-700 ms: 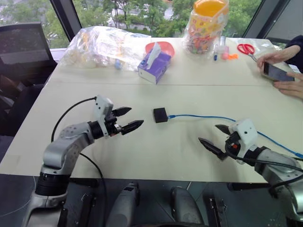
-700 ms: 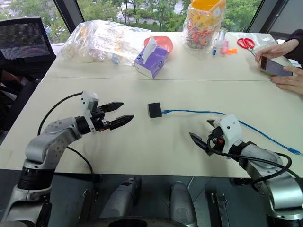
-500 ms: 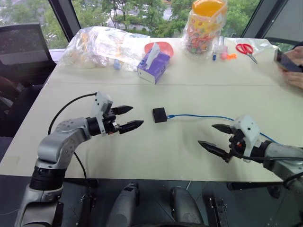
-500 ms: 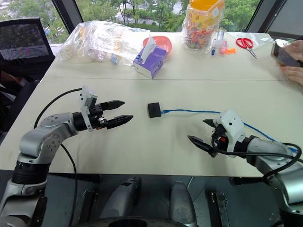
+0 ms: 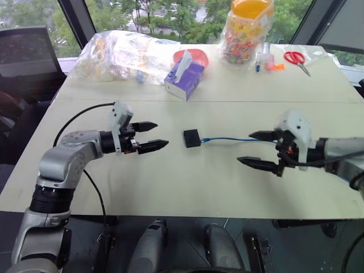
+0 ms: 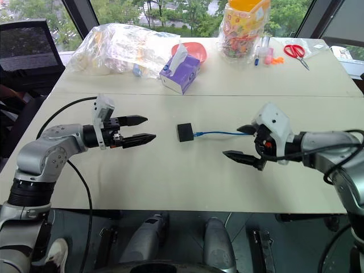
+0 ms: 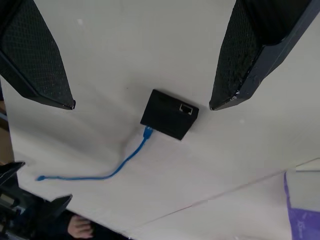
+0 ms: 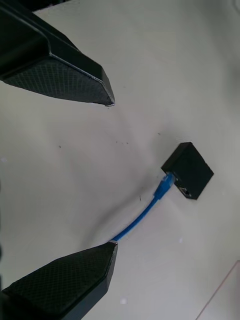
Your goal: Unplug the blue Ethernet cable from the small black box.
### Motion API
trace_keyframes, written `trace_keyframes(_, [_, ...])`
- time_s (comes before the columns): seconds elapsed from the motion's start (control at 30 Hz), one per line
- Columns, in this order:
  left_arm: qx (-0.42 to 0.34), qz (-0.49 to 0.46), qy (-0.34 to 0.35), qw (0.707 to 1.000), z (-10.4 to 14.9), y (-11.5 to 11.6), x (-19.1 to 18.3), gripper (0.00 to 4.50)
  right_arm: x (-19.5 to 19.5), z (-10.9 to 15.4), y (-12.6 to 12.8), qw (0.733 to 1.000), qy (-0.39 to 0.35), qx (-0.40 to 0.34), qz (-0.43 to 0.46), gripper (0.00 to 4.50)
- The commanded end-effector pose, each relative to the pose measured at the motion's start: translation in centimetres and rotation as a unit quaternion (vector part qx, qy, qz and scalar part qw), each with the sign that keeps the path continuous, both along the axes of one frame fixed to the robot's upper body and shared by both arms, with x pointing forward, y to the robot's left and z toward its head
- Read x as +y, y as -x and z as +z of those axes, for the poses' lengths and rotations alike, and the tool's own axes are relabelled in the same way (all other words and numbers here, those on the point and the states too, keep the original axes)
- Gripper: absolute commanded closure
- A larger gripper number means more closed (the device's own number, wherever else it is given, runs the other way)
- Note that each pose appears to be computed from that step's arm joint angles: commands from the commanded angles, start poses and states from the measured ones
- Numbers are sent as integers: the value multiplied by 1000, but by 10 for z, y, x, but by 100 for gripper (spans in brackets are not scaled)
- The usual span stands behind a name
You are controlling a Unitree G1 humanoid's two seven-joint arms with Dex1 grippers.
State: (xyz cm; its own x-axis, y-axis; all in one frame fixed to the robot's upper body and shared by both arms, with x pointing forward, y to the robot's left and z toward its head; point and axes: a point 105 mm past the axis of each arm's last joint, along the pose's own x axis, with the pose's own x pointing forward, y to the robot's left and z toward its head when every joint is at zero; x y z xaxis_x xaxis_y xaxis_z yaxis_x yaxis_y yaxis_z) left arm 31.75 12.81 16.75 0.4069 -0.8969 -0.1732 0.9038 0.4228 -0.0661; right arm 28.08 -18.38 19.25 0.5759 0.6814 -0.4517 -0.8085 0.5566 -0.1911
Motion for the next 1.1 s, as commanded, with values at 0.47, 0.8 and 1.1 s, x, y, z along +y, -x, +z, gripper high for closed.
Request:
trace_keyframes(0.47, [-67,34,-21,997,4,-4,-1,2,59,-29,-73,982,122,-39,136,0])
trace_keyframes(0.8, [-91,66,-26,993,3,0,4,2,80,-54,-120,974,166,-7,152,0])
trace_keyframes(1.1, [-105,81,-21,991,6,-2,5,0,84,-73,-118,962,186,65,192,222])
